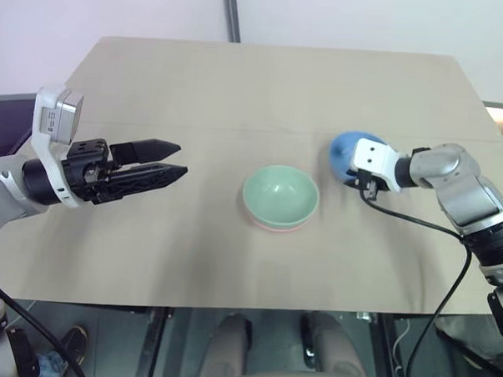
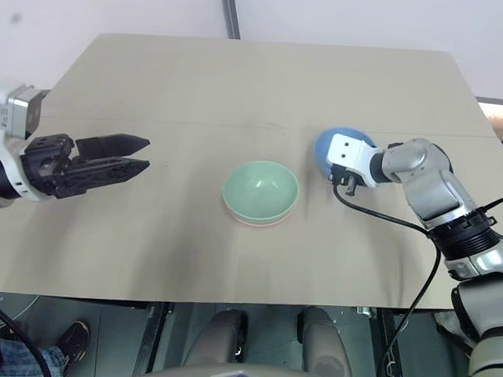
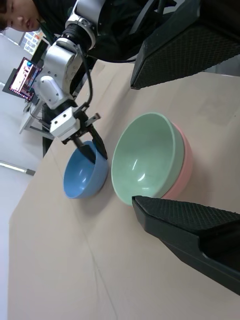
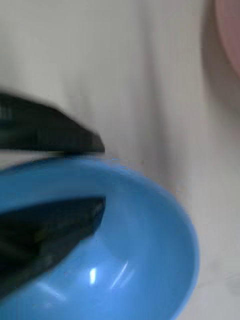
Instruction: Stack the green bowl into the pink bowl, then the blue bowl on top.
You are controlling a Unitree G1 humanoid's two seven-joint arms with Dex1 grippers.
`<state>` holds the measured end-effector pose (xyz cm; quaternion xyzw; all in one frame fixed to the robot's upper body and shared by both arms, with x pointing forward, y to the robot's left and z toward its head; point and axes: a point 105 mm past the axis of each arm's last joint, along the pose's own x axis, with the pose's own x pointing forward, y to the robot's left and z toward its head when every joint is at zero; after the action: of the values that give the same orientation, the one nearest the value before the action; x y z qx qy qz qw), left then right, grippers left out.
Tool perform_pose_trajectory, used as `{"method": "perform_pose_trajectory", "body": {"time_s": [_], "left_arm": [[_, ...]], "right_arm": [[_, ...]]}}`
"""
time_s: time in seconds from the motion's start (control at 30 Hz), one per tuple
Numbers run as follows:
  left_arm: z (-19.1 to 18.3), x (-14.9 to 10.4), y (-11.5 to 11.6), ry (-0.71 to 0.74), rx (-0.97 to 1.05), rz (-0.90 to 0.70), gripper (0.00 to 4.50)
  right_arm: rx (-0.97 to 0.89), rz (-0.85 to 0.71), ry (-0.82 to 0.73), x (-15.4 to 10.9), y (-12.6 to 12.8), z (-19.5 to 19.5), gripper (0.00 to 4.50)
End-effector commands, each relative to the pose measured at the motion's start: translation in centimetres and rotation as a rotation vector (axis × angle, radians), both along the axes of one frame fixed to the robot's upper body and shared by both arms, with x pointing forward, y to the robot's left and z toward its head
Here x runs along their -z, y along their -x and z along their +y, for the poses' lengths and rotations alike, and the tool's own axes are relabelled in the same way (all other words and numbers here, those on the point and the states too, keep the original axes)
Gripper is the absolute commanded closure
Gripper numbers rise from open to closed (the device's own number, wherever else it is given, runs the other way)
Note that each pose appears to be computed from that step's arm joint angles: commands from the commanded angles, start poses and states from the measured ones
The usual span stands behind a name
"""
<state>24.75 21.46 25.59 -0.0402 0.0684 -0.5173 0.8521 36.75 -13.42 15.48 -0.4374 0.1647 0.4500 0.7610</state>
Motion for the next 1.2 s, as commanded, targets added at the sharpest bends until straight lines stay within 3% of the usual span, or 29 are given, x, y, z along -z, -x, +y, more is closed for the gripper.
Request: {"method": "perform_pose_trajectory", "body": {"time_s": [0.03,0.2,0.33,0.53,0.7,0.8,1.0,1.03,1.13,1.2], "left_arm": [[-0.3,-1.1,0.5,-0.010,0.018,-0.055,0.89],[-0.5,-1.0,0.6,-0.010,0.031,-0.053,0.89],[-0.7,-0.9,0.6,-0.011,0.052,-0.047,0.89],[-1.0,-0.8,0.4,-0.022,0.069,-0.043,0.89],[-1.0,-0.4,0.0,-0.039,0.082,-0.032,0.89],[-1.3,0.0,-0.3,-0.049,0.100,-0.027,0.89],[-1.5,0.0,-0.7,-0.057,0.111,-0.031,0.89],[-1.5,0.0,-0.8,-0.061,0.112,-0.032,0.89],[-1.4,-0.2,-0.8,-0.064,0.113,-0.034,0.89],[-1.4,-0.2,-0.8,-0.067,0.112,-0.036,0.89]], "right_arm": [[-0.052,-0.058,0.005,-1.4,0.2,0.9,4.42],[-0.047,-0.063,0.013,-1.6,0.2,0.8,4.42],[-0.101,-0.051,-0.073,-3.4,1.3,2.4,4.42],[-0.362,0.027,-0.321,-8.5,6.0,6.6,4.42],[-0.556,0.113,-0.473,-11.3,10.1,9.3,4.42],[-0.621,0.124,-0.464,-10.7,11.2,10.8,4.42],[-0.616,0.116,-0.323,-6.6,10.9,12.2,4.42],[-0.603,0.106,-0.287,-5.9,10.7,12.3,3.84],[-0.596,0.096,-0.266,-5.4,10.5,12.4,3.02],[-0.581,0.077,-0.307,-5.9,10.2,12.6,2.01]]}}
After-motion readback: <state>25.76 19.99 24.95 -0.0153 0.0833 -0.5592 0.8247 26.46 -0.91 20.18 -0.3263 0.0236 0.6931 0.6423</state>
